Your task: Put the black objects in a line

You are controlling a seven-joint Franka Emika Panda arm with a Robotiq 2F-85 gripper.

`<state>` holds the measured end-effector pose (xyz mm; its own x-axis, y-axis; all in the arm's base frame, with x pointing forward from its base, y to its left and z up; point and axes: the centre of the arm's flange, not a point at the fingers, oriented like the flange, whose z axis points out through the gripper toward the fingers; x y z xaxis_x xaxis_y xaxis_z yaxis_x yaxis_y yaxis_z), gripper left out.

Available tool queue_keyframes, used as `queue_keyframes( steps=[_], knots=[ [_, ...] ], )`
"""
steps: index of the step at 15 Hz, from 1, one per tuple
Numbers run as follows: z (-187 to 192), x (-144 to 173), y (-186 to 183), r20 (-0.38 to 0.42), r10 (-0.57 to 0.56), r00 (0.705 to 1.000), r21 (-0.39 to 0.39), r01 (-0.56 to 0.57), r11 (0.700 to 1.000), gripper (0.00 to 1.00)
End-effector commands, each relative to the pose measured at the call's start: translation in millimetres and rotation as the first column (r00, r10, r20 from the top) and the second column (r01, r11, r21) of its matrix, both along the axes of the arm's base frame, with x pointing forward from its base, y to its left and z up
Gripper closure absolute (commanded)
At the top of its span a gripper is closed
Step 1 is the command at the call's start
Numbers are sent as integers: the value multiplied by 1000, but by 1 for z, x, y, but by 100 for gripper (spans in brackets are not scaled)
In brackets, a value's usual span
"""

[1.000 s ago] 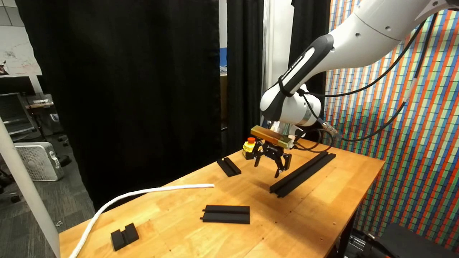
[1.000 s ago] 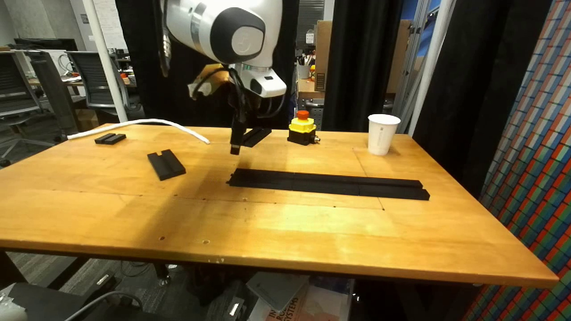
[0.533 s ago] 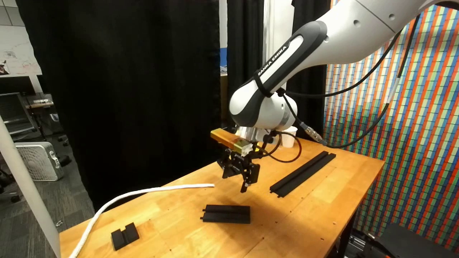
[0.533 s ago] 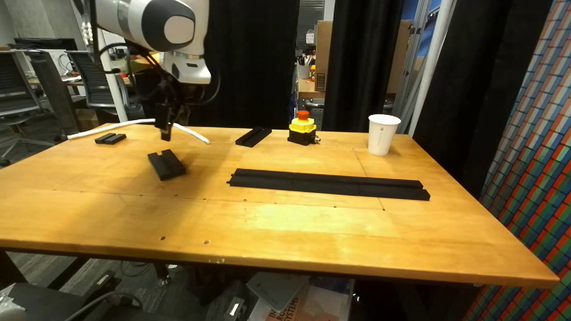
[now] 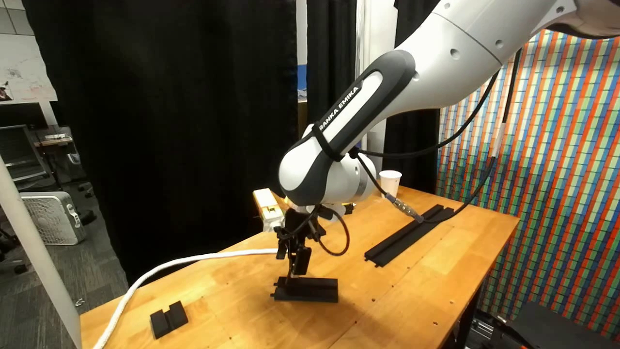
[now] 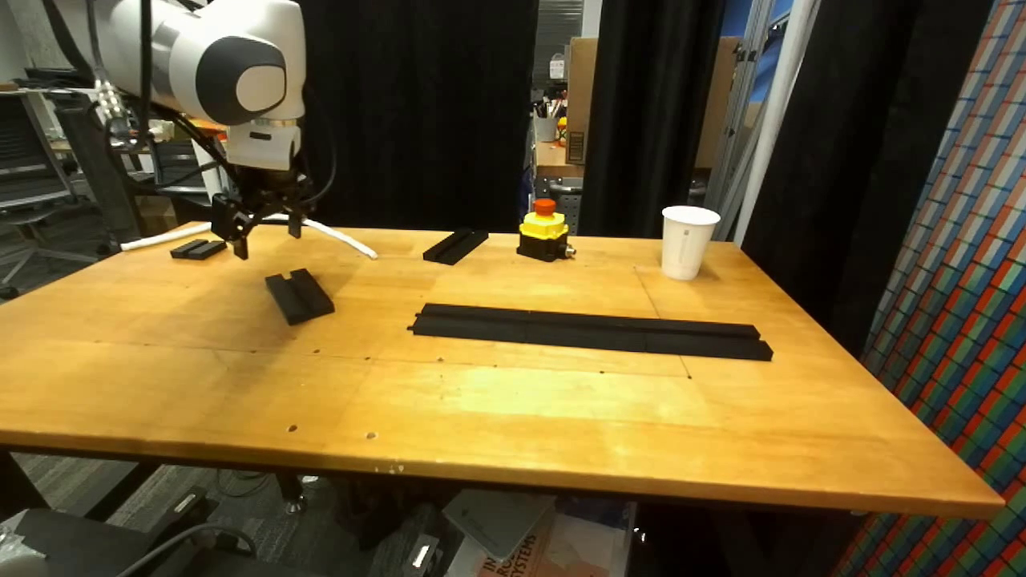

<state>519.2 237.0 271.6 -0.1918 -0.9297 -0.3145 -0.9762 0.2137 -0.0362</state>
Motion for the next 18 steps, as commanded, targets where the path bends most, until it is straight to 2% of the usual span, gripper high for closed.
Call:
queue_keyframes(
  steps=[1,5,9,13,18],
  knots=[
    [-13,7,24,-6,-123,992,-36,123,992,0],
    [-27,-4,27,-45,-203,978,-105,198,975,0],
    [-32,-3,19,-14,-248,969,-162,243,956,0],
    [-36,1,10,-24,-269,963,-194,259,946,0],
    [-44,2,4,-45,-280,959,-197,266,944,0]
  ],
)
